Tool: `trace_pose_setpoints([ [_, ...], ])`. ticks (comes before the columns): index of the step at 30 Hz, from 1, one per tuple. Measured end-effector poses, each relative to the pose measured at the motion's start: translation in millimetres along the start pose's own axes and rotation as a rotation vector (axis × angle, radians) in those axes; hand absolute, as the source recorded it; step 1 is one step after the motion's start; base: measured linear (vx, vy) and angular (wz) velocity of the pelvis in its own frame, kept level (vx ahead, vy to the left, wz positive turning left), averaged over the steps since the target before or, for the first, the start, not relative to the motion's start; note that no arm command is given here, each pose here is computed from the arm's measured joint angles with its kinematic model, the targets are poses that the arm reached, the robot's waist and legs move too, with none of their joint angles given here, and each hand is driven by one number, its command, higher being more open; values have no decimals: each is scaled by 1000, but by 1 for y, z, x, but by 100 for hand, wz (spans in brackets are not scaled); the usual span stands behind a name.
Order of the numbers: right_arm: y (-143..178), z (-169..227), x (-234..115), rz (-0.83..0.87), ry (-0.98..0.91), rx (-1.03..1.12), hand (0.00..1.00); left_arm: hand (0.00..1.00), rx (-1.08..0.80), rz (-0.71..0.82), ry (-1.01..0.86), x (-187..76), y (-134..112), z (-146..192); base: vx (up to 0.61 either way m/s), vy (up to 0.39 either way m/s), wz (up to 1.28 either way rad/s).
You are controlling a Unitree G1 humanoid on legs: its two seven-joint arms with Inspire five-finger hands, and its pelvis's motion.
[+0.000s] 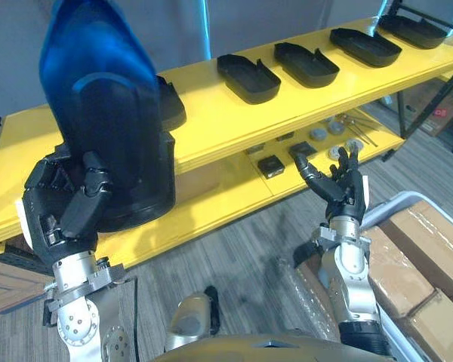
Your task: Walk over and take three plastic housings, then place them on the shelf
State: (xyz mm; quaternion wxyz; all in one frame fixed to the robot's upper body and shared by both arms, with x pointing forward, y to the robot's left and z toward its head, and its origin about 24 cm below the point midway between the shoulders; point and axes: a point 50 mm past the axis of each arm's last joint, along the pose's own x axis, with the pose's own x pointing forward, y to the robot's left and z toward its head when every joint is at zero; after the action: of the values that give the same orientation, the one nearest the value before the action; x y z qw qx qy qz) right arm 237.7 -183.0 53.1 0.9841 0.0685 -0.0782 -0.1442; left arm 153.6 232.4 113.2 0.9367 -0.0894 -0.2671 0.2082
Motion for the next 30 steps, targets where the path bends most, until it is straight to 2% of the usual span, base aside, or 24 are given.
trace_pose_setpoints([
  [6, 0, 6, 0, 36, -50, 17, 100, 0, 11, -50, -91, 21, -11, 8, 280, 99, 39],
  [12, -16, 33, 1, -43, -195, -53, 100, 0, -53, -78, -83, 29, -25, 0, 219, -129, 86],
  [16, -6, 82, 5, 53, -452, -139, 100, 0, -72, -75, 14, 17, -28, -12, 249, -327, 54],
  [20, 1, 133, 4, 99, -735, -111, 100, 0, -135, -105, 26, 16, -29, -13, 92, -144, 48],
  [22, -3, 143, -1, 92, -800, -99, 100, 0, -157, -115, 23, 17, -30, -13, 13, -65, 50],
  [26, -11, 143, -3, 63, -799, -92, 100, 0, -195, -120, 17, 19, -31, -12, -43, -20, 31],
  [30, -13, 121, -12, 44, -677, 17, 100, 0, -191, -111, 13, 18, -26, -11, -80, 5, 6],
])
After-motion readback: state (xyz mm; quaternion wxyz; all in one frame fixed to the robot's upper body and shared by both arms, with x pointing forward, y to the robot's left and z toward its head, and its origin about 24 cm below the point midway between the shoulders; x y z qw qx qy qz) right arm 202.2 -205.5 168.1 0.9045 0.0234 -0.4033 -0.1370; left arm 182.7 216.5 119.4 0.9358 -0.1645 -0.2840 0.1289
